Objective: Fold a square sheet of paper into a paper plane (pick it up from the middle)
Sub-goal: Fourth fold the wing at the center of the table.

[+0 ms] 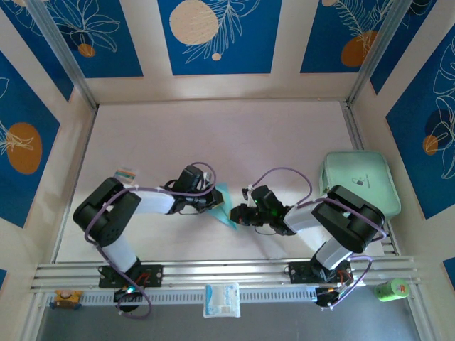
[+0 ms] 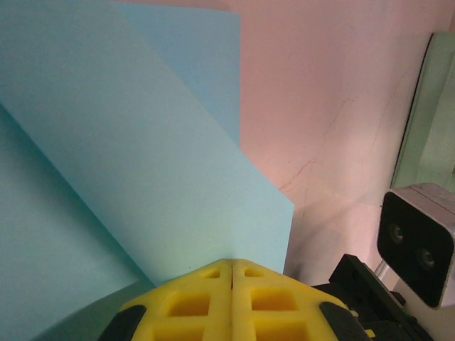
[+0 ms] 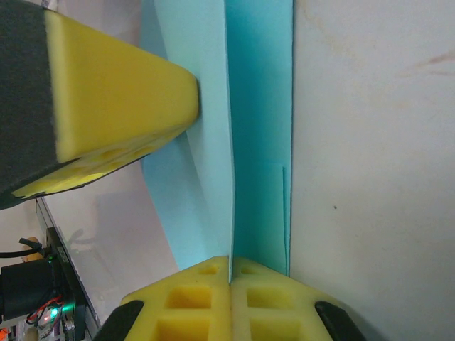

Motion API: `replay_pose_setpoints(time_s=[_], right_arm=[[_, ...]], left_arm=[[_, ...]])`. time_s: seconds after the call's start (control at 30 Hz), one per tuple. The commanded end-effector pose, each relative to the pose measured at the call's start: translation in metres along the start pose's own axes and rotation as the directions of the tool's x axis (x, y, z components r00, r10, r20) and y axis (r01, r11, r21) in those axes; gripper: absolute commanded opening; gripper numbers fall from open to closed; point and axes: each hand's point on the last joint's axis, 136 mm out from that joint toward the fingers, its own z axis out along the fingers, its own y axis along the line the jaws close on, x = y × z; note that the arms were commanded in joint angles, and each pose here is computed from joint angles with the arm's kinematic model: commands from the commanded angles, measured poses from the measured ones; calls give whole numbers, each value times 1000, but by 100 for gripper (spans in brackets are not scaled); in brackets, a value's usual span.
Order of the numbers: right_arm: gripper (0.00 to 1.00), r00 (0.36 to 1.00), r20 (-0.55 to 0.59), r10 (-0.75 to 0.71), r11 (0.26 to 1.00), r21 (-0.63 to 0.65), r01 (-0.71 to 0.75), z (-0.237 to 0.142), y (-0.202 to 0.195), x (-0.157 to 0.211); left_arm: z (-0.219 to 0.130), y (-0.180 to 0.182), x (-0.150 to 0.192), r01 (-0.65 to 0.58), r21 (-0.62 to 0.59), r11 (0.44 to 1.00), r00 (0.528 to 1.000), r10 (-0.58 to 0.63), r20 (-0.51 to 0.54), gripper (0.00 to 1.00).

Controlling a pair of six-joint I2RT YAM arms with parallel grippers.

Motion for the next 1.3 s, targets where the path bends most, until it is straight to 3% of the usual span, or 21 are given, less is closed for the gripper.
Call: replay_pose_setpoints(time_s=[0.0,0.4,0.7,1.27], right_arm=[[4,993,-90,73,992,107,-63,-2,-32,27],[3,992,-100,72,992,114,-61,0,-32,26],[3,990,-116,74,991,120,-60,2,-31,26],[3,984,-145,99,985,152,-77,4,-35,30]], left_arm=[[4,-9,1,-21,24,999,1000,21,-17,4],[7,-5,0,-10,10,1000,1000,10,-20,3],[-8,-24,-4,-52,72,996,998,50,30,8],[5,-5,-1,-13,4,1000,1000,13,-12,8]])
